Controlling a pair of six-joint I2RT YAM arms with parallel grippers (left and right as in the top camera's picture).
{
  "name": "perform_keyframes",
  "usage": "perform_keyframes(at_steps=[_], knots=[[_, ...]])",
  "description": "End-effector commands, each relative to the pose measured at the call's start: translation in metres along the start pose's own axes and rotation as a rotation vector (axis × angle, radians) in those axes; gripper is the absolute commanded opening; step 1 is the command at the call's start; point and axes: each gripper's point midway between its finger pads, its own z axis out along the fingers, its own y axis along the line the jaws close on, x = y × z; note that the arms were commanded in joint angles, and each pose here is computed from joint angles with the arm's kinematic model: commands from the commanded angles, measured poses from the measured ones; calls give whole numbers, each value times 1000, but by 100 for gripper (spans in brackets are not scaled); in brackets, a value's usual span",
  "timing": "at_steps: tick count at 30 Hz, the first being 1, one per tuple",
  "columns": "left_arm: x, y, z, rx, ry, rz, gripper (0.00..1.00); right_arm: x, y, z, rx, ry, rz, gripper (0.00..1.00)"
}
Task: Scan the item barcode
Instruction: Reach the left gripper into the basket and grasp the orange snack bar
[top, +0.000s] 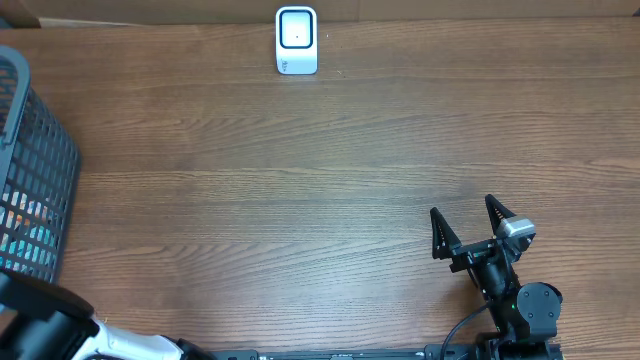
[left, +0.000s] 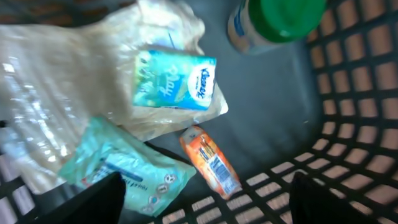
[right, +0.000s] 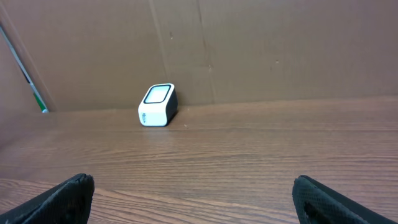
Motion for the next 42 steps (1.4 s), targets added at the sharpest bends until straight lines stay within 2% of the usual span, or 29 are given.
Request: perform_keyframes(at_steps=[1, 3, 6, 8, 15, 23, 25, 33, 36, 42], knots=[[2, -4, 23, -22, 34, 63, 71, 2, -1, 0, 4, -4, 1, 100], [6, -7, 33, -27, 54, 91, 71, 2, -1, 0, 4, -4, 1, 100], [11, -7, 45, -79, 68, 114, 80, 2, -1, 0, 4, -4, 1, 100], [15, -7, 53, -121, 76, 135, 81, 2, -1, 0, 4, -4, 1, 100], [32, -9, 85, -174, 135, 76, 78, 2, -1, 0, 4, -4, 1, 100], [53, -2, 122, -206, 226, 85, 74, 2, -1, 0, 4, -4, 1, 100], [57, -2, 128, -209, 239, 91, 69, 2, -1, 0, 4, -4, 1, 100], [54, -9, 127, -202, 230, 100, 19, 2, -1, 0, 4, -4, 1, 100], [50, -12, 119, -202, 229, 99, 4, 2, -1, 0, 4, -4, 1, 100], [21, -31, 79, -166, 185, 87, 4, 2, -1, 0, 4, -4, 1, 100]])
